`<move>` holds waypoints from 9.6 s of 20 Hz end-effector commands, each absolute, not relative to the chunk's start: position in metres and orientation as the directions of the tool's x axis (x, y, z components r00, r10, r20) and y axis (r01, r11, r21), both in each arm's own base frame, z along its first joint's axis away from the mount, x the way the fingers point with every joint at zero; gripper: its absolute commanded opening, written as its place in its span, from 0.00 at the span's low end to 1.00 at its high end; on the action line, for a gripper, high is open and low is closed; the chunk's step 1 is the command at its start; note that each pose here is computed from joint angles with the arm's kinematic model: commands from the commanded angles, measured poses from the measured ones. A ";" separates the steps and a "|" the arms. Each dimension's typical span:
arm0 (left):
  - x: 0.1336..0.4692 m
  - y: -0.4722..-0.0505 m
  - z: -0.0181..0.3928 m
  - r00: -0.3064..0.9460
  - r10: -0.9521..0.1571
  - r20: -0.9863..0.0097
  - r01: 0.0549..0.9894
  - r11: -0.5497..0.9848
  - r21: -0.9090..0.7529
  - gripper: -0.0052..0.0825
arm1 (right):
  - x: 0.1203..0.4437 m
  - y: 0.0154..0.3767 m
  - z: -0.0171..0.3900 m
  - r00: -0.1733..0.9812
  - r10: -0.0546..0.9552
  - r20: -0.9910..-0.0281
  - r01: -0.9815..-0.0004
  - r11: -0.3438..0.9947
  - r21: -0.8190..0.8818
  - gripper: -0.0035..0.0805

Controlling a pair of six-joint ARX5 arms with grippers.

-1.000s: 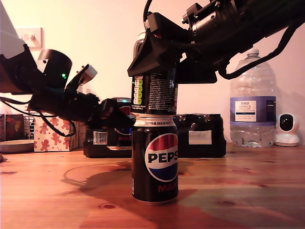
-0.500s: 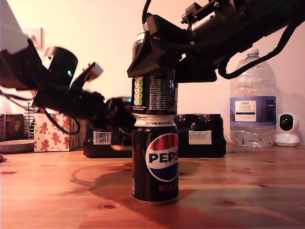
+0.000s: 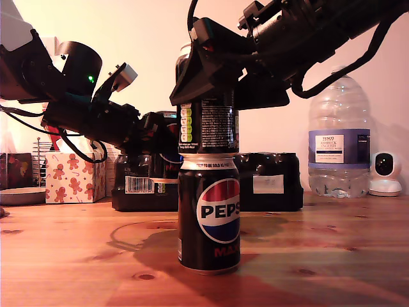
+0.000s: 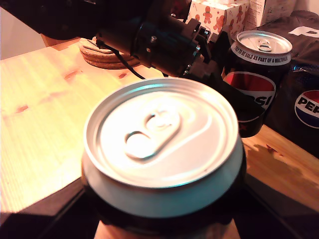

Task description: Stack up the Pepsi cans on top of each other

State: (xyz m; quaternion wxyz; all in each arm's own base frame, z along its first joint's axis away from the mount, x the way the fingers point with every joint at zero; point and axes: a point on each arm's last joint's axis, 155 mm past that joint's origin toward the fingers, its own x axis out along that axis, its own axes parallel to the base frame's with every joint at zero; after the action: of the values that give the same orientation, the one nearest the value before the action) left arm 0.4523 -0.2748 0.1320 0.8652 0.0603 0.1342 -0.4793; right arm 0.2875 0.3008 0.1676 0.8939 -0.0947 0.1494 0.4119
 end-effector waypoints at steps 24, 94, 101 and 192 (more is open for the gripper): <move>0.447 -0.280 0.169 0.503 -0.836 -0.219 0.861 0.507 0.040 0.40 | 0.293 0.296 0.167 0.622 0.641 -0.449 -0.713 0.701 0.012 0.80; 0.348 -0.272 0.299 0.426 -0.889 -0.167 0.903 0.428 0.029 0.40 | 0.218 0.156 0.316 0.824 0.475 -0.310 -0.518 0.852 -0.071 0.03; 0.326 -0.290 0.306 0.374 -0.914 -0.161 0.926 0.377 0.010 0.40 | 0.213 0.150 0.279 0.840 0.486 -0.242 -0.518 0.851 -0.090 0.03; 0.269 -0.338 0.281 0.264 -0.945 -0.193 0.962 0.272 -0.017 0.40 | 0.215 0.144 0.224 0.835 0.452 -0.314 -0.493 0.868 -0.061 0.03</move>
State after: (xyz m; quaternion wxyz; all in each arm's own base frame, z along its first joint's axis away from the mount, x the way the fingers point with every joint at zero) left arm 0.2718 -0.3368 0.2818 0.7955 0.0538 0.0828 -0.5979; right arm 0.2137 0.1443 0.2250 0.9546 -0.0707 0.1475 0.2490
